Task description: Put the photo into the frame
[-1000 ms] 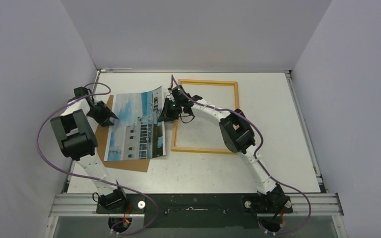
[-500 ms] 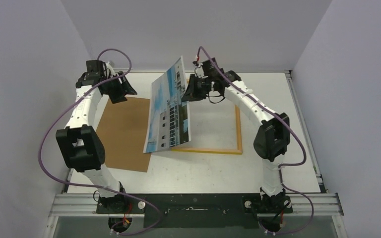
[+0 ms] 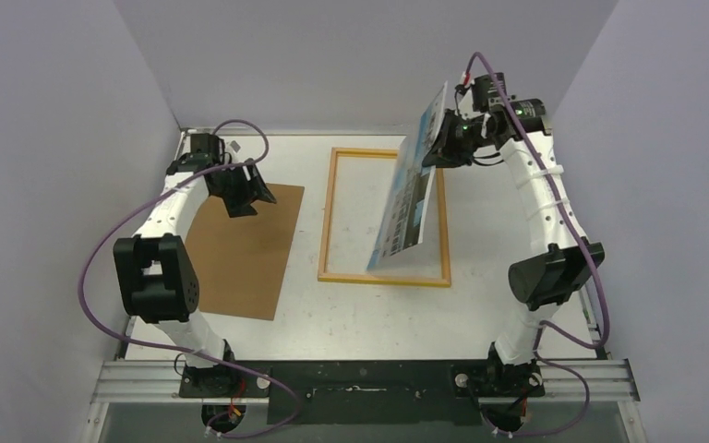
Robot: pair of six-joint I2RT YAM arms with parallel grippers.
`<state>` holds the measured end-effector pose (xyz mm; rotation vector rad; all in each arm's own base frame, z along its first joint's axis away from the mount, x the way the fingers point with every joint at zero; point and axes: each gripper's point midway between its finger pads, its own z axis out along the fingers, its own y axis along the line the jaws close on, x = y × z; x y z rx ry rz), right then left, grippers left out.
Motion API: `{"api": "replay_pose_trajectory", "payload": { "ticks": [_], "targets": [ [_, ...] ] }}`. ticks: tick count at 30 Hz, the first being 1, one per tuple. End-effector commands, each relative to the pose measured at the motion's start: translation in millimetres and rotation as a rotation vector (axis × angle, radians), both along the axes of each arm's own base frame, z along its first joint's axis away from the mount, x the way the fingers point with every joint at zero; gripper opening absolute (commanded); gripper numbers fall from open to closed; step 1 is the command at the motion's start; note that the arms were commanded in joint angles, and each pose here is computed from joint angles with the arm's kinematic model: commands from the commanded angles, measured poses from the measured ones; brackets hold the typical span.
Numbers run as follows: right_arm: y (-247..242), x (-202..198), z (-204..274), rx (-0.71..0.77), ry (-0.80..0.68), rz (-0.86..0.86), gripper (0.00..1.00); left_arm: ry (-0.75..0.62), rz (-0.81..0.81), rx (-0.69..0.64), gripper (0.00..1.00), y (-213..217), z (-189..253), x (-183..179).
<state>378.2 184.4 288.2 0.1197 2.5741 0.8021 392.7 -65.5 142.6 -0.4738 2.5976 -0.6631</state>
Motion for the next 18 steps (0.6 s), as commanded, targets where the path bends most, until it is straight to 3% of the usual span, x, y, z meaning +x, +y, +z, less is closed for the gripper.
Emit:
{"api": "replay_pose_trajectory", "payload": {
  "ticks": [1, 5, 7, 9, 14, 18],
  "targets": [
    [-41, -30, 35, -0.162, -0.053, -0.049, 0.00, -0.121, -0.059, -0.041, 0.60, -32, 30, 7],
    [-66, -37, 40, -0.285, -0.071, -0.100, 0.00, -0.131, -0.109, -0.105, 0.61, -59, 38, 6],
    [-77, -38, 42, -0.326, -0.083, -0.148, 0.00, -0.198, -0.176, -0.136, 0.62, -82, 59, 3],
    [-85, -37, 41, -0.358, -0.088, -0.217, 0.00, -0.337, -0.287, -0.128, 0.67, -113, 91, -1],
    [-89, -22, 36, -0.325, -0.110, -0.437, 0.00, -0.751, -0.457, -0.054, 0.93, -183, 180, -18],
    [-88, -13, 42, -0.314, -0.134, -0.555, 0.00, -1.074, -0.571, -0.015, 0.97, -243, 239, -43]
  ]
}}
